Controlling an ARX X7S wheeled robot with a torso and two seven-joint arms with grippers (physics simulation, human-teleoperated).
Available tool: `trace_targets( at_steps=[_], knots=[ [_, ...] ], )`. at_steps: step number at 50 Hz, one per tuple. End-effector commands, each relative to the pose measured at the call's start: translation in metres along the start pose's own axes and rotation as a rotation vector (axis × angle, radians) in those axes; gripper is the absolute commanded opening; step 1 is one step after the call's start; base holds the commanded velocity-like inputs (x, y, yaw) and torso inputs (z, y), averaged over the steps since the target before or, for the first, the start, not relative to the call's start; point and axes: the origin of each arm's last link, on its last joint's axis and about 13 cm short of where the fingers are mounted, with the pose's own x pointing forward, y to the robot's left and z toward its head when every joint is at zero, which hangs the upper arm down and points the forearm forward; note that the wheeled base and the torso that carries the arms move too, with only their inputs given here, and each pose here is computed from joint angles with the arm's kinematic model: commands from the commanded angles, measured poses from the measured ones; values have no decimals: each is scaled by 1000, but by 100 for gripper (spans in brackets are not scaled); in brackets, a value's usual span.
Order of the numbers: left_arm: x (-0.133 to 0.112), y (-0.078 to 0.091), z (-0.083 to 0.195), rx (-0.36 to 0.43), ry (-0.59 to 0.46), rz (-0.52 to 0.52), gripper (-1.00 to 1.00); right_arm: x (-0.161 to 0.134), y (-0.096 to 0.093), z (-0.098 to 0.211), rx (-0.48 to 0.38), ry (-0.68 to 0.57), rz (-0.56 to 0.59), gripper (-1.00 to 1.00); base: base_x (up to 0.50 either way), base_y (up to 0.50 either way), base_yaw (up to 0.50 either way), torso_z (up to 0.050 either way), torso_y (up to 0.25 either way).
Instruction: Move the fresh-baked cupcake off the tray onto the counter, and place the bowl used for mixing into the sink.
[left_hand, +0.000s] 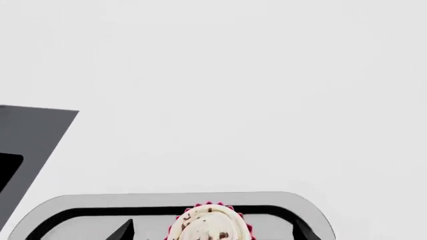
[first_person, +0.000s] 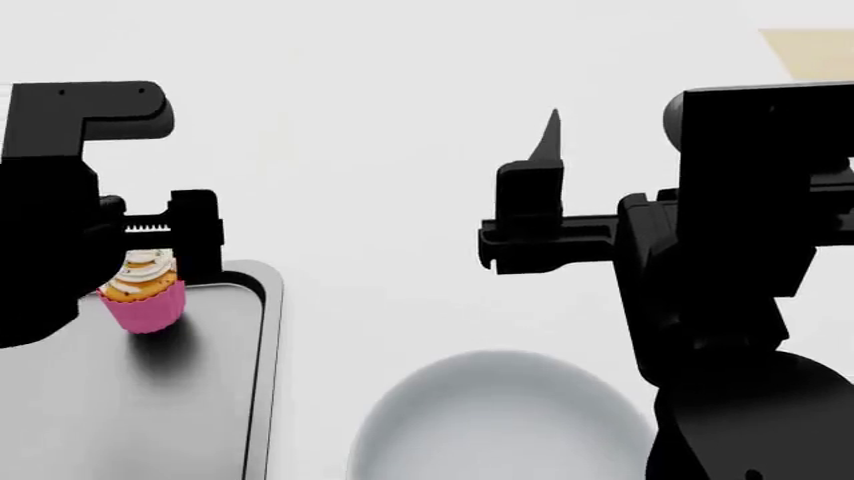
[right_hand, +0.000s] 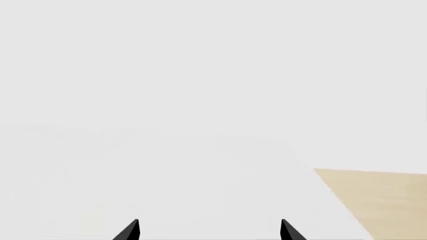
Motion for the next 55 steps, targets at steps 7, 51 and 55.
trace_targets(
  at_steps=[7, 51, 55],
  knots=[
    [22, -1, -12, 4, 71, 29, 100, 1, 0, -3, 2, 3, -2, 100, 0, 0, 0, 0, 0],
    [22, -1, -21, -18, 73, 8, -100, 0, -2, -4, 1, 2, -8, 100, 0, 0, 0, 0, 0],
    [-1, -1, -6, -2, -1, -18, -100, 0, -2, -3, 0, 1, -11, 100, 0, 0, 0, 0, 0]
  ],
)
